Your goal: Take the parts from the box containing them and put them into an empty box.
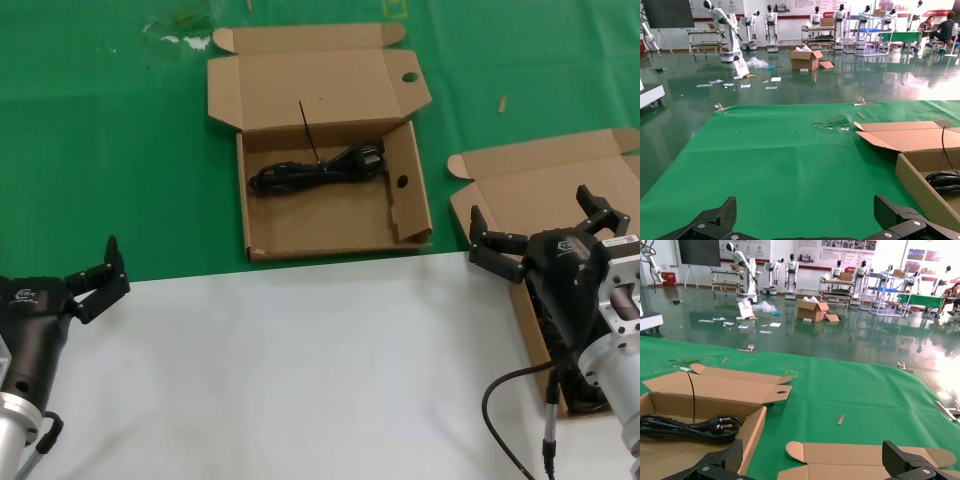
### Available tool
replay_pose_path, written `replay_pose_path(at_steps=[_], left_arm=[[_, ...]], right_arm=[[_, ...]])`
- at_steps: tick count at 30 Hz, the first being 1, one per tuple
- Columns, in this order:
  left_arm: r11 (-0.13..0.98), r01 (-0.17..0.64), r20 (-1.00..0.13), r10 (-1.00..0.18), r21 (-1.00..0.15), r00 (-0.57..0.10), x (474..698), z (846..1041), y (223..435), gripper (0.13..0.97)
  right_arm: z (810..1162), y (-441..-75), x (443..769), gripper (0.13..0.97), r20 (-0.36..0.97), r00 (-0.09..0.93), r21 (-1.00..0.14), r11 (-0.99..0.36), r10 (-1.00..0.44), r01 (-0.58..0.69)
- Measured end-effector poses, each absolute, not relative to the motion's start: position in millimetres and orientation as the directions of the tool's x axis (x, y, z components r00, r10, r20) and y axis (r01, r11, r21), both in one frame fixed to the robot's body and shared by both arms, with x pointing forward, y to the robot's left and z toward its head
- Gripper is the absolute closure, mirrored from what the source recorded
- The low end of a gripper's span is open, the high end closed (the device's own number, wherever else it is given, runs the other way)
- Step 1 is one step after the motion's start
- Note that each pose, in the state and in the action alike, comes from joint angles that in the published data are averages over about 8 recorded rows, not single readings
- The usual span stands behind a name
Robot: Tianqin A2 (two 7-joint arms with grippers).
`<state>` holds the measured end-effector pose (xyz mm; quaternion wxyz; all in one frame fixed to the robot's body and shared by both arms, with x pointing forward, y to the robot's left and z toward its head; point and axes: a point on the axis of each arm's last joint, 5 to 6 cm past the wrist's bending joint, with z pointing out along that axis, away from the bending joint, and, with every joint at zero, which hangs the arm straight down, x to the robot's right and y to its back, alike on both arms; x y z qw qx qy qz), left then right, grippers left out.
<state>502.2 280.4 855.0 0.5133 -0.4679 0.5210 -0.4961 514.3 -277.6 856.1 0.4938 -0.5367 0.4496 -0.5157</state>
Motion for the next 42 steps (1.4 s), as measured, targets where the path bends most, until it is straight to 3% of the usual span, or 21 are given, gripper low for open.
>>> replay_pose_path(at_steps=[42], left_arm=[[0.070, 0.022, -0.071, -0.997, -0.997, -0.035, 502.2, 855.0, 280.4, 0.132]], right_arm=[[856.1, -277.6, 514.3, 0.130, 0.109, 0.064, -0.994, -0.108, -0.992, 0.027]])
